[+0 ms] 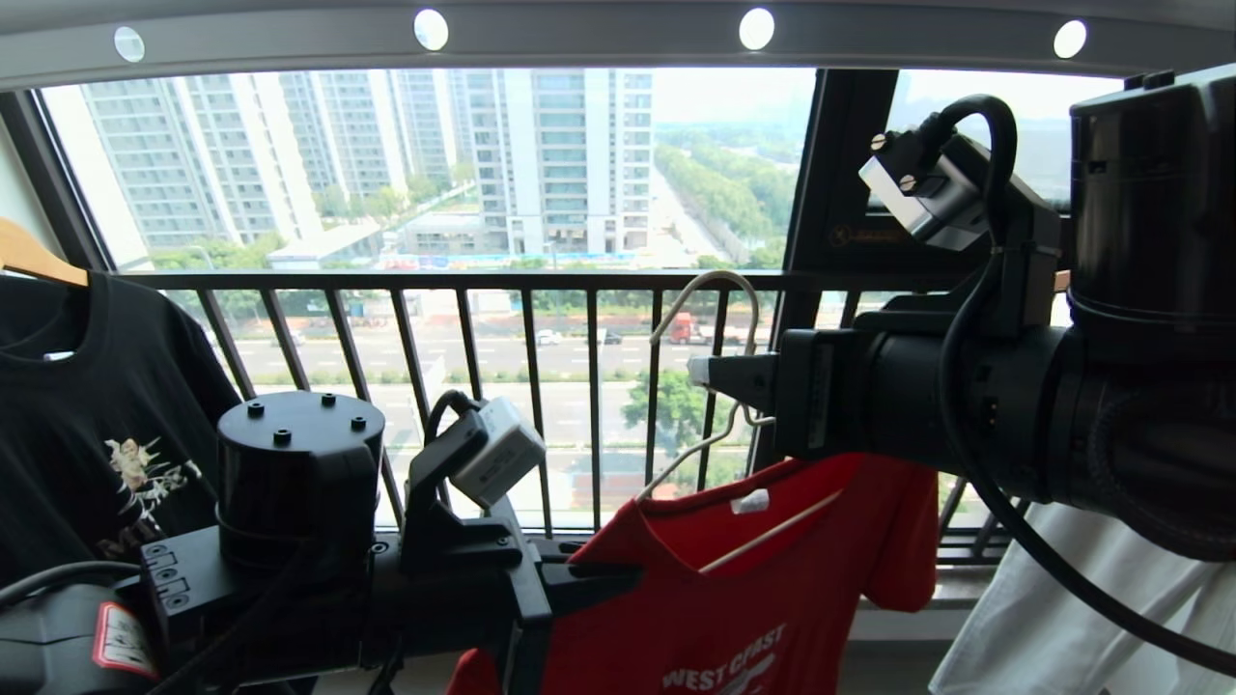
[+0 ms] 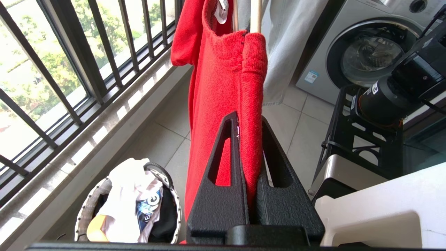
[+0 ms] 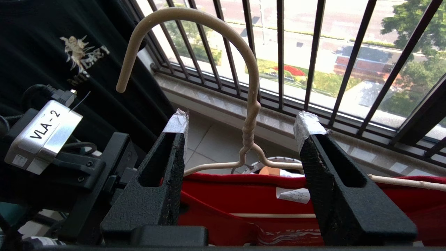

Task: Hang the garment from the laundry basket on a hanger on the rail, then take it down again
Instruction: Hang the clothes rack on the clothesline

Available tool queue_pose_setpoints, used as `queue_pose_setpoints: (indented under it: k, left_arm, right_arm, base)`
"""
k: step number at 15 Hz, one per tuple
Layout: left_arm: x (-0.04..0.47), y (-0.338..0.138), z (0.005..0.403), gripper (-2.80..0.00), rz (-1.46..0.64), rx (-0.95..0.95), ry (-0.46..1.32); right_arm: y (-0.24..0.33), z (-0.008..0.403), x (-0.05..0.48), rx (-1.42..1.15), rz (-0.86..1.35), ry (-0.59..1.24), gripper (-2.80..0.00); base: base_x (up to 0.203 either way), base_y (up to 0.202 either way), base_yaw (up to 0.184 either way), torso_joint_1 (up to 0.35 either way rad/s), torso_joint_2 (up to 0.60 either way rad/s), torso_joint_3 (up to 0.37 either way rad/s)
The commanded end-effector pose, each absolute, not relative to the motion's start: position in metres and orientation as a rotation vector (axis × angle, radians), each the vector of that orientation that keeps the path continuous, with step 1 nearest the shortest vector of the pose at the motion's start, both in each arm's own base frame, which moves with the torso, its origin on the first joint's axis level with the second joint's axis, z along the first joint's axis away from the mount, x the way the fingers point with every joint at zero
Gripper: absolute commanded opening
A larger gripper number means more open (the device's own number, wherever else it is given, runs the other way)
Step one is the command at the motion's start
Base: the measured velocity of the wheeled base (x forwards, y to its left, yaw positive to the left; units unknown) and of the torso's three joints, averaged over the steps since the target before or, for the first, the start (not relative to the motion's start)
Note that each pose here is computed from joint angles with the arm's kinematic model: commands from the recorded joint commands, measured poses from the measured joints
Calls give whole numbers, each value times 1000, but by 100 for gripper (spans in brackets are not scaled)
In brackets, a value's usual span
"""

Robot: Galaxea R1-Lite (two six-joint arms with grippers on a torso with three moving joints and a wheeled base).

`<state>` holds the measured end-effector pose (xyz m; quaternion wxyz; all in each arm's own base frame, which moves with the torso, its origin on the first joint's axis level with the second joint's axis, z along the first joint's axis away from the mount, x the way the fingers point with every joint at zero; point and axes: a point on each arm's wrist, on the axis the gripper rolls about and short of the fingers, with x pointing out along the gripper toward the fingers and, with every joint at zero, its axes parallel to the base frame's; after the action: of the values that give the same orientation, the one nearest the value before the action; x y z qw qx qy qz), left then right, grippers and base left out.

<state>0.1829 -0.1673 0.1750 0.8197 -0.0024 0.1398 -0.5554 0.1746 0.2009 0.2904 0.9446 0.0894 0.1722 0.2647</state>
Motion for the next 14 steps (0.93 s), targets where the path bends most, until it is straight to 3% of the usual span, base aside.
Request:
queue_pose_setpoints:
  k: [1,8,9,14]
  left_arm:
    - [180,-164,184,-280,-1184,-11,259]
    - [183,-155,192,-280,-1132,-22,229]
    - [184,-154,193,-280,-1128,-23,227]
    - [173,-146,201,-280,-1132,-14,309]
  right_arm:
    - [201,289,175,180,532,354,0]
    - [132,321,155,88,433,327,0]
    - [125,324,147,66,444,335,-280]
    - [91,323,150,13,501,391,-280]
  base:
    - [0,0,0,0,0,0]
    - [0,0,0,0,0,0]
    - [0,0,0,0,0,0]
    - [0,0,0,0,0,0]
